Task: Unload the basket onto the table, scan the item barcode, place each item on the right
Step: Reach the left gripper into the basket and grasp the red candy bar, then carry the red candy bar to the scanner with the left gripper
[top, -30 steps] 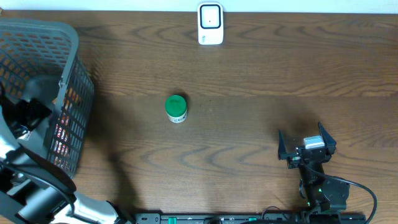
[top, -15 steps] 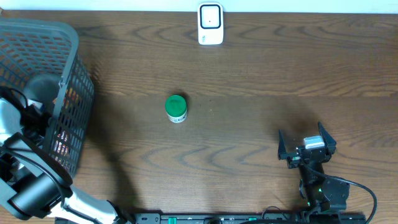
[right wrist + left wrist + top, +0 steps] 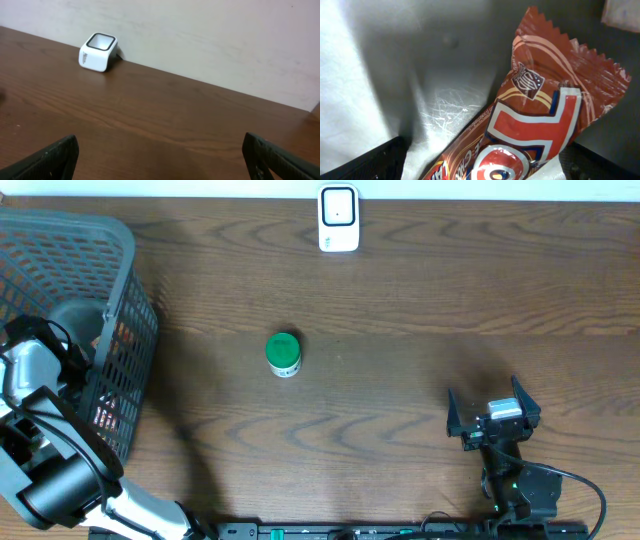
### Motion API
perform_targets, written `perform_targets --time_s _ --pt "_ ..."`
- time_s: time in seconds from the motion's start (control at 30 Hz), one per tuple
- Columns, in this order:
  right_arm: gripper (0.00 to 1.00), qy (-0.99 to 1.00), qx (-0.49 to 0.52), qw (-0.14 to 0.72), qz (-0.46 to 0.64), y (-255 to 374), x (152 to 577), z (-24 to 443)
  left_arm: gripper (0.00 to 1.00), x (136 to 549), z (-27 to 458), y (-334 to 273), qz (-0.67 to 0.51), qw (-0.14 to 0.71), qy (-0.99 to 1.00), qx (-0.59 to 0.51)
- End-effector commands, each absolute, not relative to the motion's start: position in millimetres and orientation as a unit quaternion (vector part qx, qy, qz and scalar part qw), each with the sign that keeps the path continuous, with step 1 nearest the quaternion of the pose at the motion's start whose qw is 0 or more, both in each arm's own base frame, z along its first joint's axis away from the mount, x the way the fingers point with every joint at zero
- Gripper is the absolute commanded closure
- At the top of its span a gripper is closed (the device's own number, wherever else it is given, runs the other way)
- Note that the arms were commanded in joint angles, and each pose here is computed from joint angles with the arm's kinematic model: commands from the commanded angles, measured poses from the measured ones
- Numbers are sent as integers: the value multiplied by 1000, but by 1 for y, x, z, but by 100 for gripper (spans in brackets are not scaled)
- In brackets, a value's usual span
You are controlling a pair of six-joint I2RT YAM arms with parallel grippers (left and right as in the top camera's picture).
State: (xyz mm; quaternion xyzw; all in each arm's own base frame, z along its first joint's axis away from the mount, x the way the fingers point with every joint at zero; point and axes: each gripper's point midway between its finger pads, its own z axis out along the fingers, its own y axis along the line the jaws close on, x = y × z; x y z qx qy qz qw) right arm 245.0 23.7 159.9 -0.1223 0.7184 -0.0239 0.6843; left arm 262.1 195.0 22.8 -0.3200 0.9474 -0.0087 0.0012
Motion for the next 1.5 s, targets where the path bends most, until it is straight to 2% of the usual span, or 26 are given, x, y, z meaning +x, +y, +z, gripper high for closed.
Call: perform_targets --time_s 0.0,0.07,0.13,0.2,0.37,0.53,0.7,0.73,0.87,0.93,1.0,1.1,1.27,1.47 --pt "1 720 -119 684 -16 26 245 159 23 253 10 190 -9 -20 949 -314" --pt "1 720 -119 684 -16 26 245 159 47 253 10 190 -9 -20 949 -314" --pt "1 720 -119 684 -16 26 245 159 65 254 10 190 -8 -18 949 -314" --pt "1 720 -119 684 -16 26 245 159 76 254 10 190 -8 -18 949 -314" --pt "1 720 -119 684 -16 26 245 159 77 257 16 193 -7 -15 945 -327" --pt "1 720 -119 684 -16 26 245 159 80 271 55 203 1 10 937 -348" --pt "1 720 -119 684 -16 26 245 159 80 290 139 218 25 94 932 -350" --pt "1 720 -119 684 -16 26 245 159 80 295 181 221 39 143 923 -354" --pt "1 720 -119 684 -16 26 245 159 80 295 265 213 41 263 885 -382" --pt "1 720 -119 684 -16 26 245 159 80 296 305 190 3 328 872 -362" --pt "1 720 -119 684 -16 26 245 159 80 291 356 138 -86 410 856 -303" --pt "1 720 -119 684 -16 26 245 159 80 281 387 85 -164 444 846 -244" --pt "1 720 -119 684 -16 26 245 159 79 264 398 0 -269 425 850 -155" --pt "1 720 -119 684 -16 26 245 159 79 265 371 -83 -332 351 875 -37"
